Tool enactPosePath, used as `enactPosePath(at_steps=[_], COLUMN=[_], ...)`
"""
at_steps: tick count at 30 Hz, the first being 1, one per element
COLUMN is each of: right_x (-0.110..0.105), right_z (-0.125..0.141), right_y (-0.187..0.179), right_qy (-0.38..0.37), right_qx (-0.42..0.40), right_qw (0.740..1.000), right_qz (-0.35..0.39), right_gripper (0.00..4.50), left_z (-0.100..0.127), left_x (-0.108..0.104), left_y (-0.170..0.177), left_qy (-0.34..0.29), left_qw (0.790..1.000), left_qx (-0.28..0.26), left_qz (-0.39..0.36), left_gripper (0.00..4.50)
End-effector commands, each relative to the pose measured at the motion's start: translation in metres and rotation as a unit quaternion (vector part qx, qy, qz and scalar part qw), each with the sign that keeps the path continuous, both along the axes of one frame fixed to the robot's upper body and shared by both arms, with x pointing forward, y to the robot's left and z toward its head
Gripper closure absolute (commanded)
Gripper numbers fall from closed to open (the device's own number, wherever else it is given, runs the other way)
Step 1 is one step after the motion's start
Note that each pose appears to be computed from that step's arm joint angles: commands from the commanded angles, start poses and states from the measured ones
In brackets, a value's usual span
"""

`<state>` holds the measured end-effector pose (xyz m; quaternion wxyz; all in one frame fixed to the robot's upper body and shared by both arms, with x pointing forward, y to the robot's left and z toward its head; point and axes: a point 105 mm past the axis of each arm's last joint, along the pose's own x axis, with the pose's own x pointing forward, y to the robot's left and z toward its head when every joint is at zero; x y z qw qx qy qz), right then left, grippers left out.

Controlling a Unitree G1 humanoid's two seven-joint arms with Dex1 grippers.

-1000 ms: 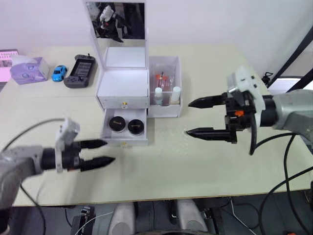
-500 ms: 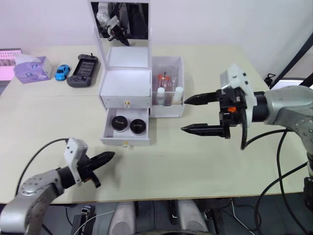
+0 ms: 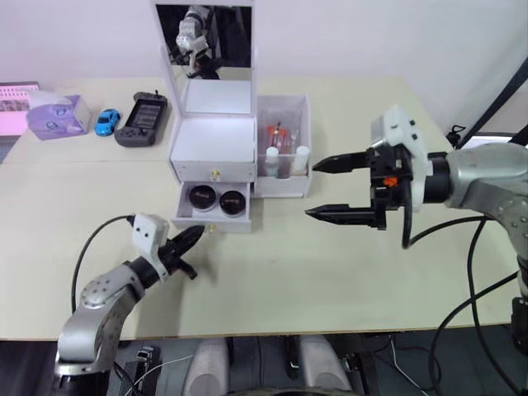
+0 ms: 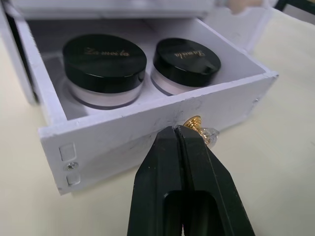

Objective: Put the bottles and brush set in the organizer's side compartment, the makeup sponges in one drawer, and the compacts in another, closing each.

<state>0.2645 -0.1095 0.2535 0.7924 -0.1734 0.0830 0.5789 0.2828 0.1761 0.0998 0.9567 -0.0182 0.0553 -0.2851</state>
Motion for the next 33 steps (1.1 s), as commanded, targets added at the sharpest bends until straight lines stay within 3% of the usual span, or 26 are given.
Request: enactPosePath(at_steps=[1,15,27,33], right_x=[-0.003,-0.003,-0.005,-0.005], right_z=[0.015,0.019,0.019,0.018], right_y=[0.000,-0.002,-0.005,-0.005], right_qy=[-0.036,-0.046,-0.047,-0.047], right_qx=[0.004,0.005,0.006,0.007], right_qw=[0.999,0.999,0.998,0.998], right_qz=[-0.002,-0.020,-0.035,-0.038], right_gripper=[0.00,0.00,0.00,0.00], left_z=[0.012,0.025,0.036,0.034], left_x=[0.010,0.057,0.080,0.080], left_y=[-0.005,-0.019,-0.014,-0.016], left_qy=[-0.029,-0.067,-0.089,-0.087], left_qw=[1.000,0.997,0.995,0.996], left_qx=[0.005,0.025,0.022,0.025], left_qz=[-0.004,-0.018,0.028,0.013], left_gripper=[4.49,4.49,4.49,4.49])
